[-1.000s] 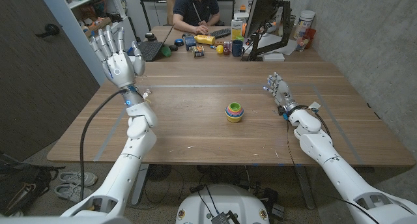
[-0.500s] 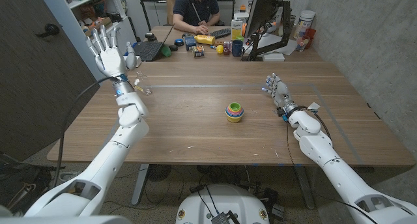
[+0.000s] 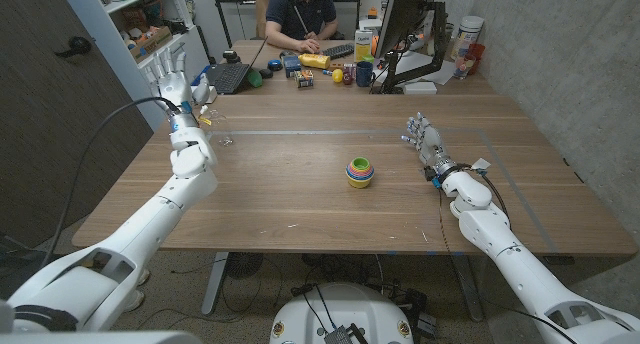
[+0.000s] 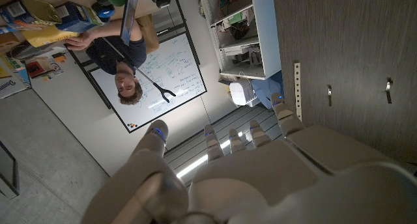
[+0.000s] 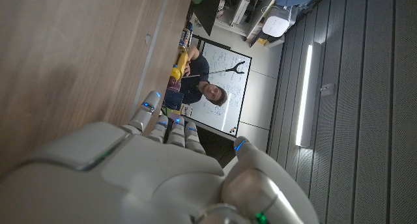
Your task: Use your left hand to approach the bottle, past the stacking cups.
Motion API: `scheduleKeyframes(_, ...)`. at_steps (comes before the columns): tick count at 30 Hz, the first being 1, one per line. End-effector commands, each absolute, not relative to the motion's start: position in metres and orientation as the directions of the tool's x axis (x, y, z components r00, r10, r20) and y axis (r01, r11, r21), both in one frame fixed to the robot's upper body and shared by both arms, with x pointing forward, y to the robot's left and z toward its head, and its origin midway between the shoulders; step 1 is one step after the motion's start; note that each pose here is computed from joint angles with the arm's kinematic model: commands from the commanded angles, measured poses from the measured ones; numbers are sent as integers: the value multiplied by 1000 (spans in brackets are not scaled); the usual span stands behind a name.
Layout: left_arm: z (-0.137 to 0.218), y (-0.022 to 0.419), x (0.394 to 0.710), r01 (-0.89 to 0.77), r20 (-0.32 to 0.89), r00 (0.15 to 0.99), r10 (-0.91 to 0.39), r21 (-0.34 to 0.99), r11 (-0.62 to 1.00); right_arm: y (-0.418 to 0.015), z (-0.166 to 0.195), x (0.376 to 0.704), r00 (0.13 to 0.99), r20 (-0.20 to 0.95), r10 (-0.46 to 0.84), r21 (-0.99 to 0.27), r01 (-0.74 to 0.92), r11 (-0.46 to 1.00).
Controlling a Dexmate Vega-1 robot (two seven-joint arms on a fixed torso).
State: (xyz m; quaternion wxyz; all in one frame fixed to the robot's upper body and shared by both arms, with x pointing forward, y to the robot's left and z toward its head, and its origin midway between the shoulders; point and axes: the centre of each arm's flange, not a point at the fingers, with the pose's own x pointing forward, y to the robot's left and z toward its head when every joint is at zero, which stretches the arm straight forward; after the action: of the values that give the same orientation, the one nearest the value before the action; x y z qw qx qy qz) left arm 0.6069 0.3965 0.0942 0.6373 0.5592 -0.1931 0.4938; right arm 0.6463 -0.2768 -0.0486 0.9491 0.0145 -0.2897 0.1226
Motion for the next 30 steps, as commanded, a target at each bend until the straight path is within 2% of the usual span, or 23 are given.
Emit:
scheduleKeyframes(1, 99, 408, 633, -722, 682, 616, 395, 689, -64, -276, -48, 646, 793, 564, 229, -50, -244, 969)
scheduleKeyframes(8, 98, 408, 649, -654, 622, 693, 364, 755, -44, -276, -47, 646, 783, 575, 235, -57, -248, 967)
scheduleKeyframes(30, 78, 393, 690, -545, 524, 794, 307, 838, -23, -279, -44, 646, 776, 590, 226, -56, -239, 969)
